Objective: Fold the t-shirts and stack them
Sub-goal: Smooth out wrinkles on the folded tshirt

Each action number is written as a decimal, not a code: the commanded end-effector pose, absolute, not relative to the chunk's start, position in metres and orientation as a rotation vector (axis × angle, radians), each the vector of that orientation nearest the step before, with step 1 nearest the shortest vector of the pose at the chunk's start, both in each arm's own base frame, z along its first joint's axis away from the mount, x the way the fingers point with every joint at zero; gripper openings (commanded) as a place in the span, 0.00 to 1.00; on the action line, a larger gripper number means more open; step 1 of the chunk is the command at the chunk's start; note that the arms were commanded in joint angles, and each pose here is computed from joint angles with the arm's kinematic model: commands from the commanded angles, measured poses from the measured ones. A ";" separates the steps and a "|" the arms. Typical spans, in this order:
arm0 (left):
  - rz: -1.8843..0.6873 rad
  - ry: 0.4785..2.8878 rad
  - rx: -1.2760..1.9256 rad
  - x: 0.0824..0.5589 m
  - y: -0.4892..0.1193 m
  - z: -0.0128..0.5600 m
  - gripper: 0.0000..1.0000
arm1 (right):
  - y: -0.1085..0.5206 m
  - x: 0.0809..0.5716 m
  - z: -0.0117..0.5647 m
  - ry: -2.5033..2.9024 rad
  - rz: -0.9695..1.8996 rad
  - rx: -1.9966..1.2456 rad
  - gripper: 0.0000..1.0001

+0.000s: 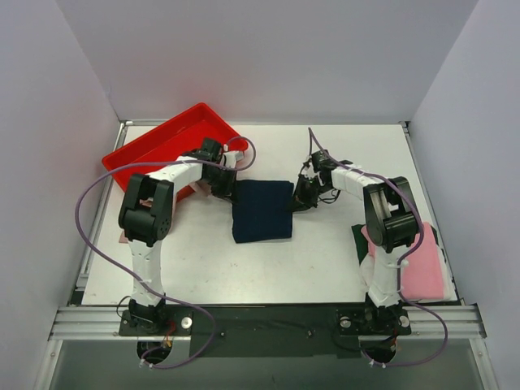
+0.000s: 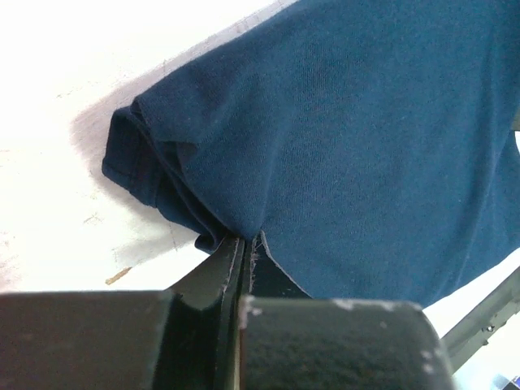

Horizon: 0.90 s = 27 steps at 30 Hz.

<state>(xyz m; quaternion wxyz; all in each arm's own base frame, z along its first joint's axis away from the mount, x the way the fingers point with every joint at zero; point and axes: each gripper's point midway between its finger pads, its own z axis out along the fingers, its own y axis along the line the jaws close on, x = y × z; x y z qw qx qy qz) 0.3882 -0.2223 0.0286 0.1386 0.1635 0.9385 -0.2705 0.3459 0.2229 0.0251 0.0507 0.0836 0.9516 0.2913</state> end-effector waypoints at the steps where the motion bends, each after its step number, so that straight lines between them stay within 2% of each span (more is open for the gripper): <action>1: -0.805 2.664 0.448 0.402 -0.219 0.042 0.00 | 0.209 0.343 0.026 2.892 0.905 0.327 0.00; 6: -0.748 2.648 0.402 0.410 -0.201 0.041 0.00 | 0.195 0.338 0.024 2.900 0.886 0.325 0.00; 14: -0.804 2.608 0.468 0.403 -0.209 0.052 0.00 | 0.196 0.341 0.029 2.892 0.890 0.302 0.00; 15: -0.811 2.593 0.491 0.404 -0.212 0.056 0.00 | 0.197 0.345 0.033 2.878 0.899 0.285 0.06; 16: -0.828 2.591 0.501 0.403 -0.213 0.058 0.09 | 0.198 0.347 0.037 2.867 0.911 0.269 0.11; 17: -0.834 2.570 0.519 0.405 -0.215 0.064 0.25 | 0.200 0.351 0.044 2.850 0.925 0.239 0.18; 19: -0.838 2.527 0.536 0.413 -0.217 0.078 0.41 | 0.201 0.362 0.054 2.819 0.924 0.200 0.23; 21: -0.831 2.491 0.531 0.422 -0.216 0.086 0.47 | 0.201 0.374 0.061 2.793 0.920 0.192 0.25; 27: -0.785 2.472 0.513 0.447 -0.217 0.078 0.51 | 0.206 0.407 0.058 2.768 0.905 0.226 0.25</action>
